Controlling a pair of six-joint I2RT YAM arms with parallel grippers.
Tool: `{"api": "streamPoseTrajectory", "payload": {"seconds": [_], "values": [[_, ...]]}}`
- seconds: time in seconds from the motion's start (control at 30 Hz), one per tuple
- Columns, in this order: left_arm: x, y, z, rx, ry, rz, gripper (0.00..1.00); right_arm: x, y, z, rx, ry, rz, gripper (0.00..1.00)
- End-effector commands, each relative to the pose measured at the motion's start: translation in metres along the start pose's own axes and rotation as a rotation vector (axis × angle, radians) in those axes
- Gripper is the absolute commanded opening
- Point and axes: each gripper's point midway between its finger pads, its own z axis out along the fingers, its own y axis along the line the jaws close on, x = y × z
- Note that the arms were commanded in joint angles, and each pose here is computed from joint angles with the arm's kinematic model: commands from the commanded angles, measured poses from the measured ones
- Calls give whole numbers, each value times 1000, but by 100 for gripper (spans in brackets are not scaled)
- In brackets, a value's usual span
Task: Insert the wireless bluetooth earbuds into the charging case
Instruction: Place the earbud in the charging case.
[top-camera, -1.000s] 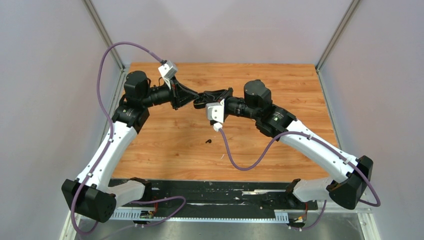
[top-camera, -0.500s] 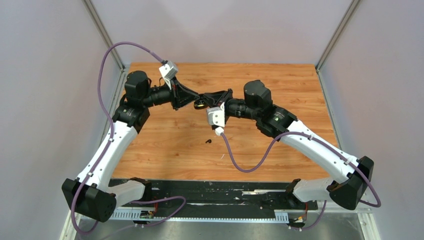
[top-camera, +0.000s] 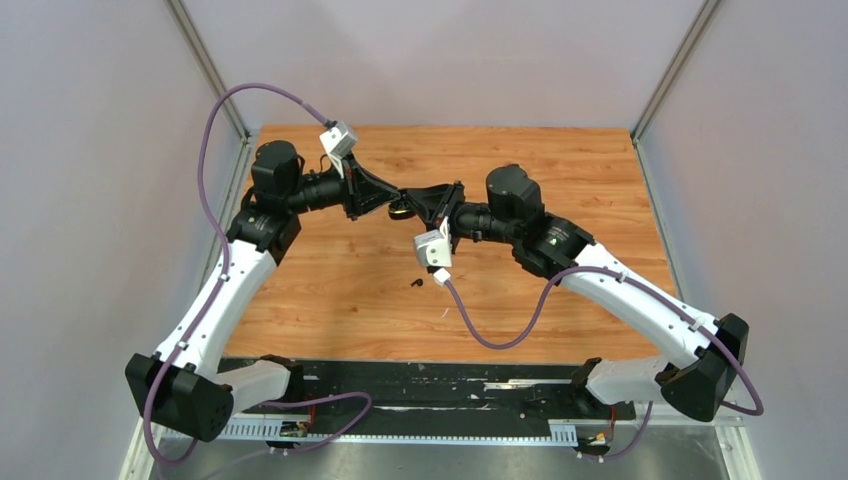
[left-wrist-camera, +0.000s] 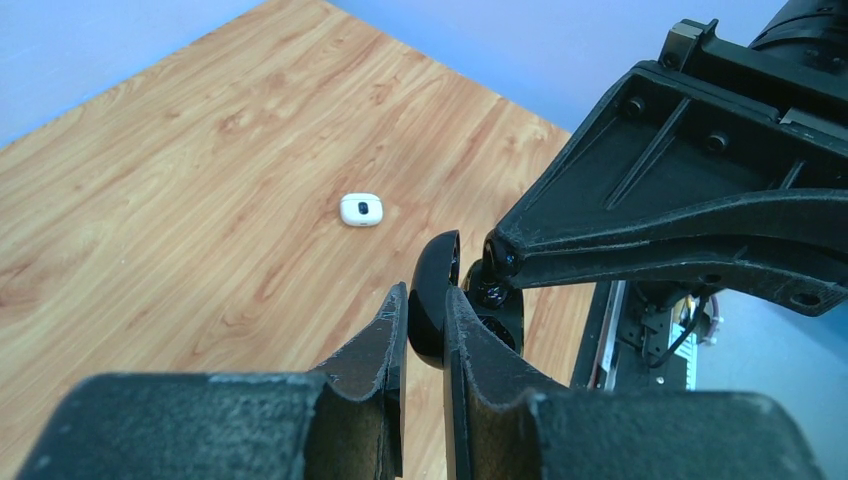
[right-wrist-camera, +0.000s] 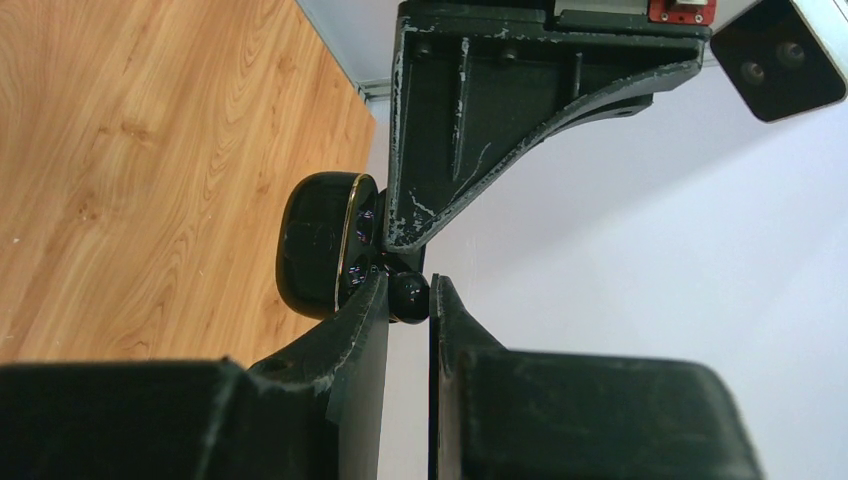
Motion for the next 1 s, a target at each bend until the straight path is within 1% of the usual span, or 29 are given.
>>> {"api": "streamPoseTrajectory", "payload": {"seconds": [0.0, 0.23, 0.33, 0.5, 0.73, 0.9, 0.93, 0.97], "values": [[-20, -12, -1, 48, -47, 43, 0, -2, 10, -6, -34, -4, -64, 0], [-27, -15, 1, 69, -72, 65, 0, -7, 13, -5, -45, -33, -84, 0], [-26, -15, 1, 74, -68, 68, 0, -4, 13, -4, -49, -25, -107, 0], [-24, -17, -1, 76, -59, 75, 0, 7, 10, -3, -45, 33, -110, 0], [-23, -5, 0, 4, -63, 32, 0, 21, 5, 1, -27, 105, -89, 0], [-25, -2, 1, -9, -72, 20, 0, 30, 2, 4, -16, 149, -82, 0], [-26, -1, 1, -11, -76, 27, 0, 31, 2, 4, -14, 151, -73, 1], [-27, -1, 1, -11, -80, 34, 0, 31, 2, 5, -14, 152, -63, 7]]}}
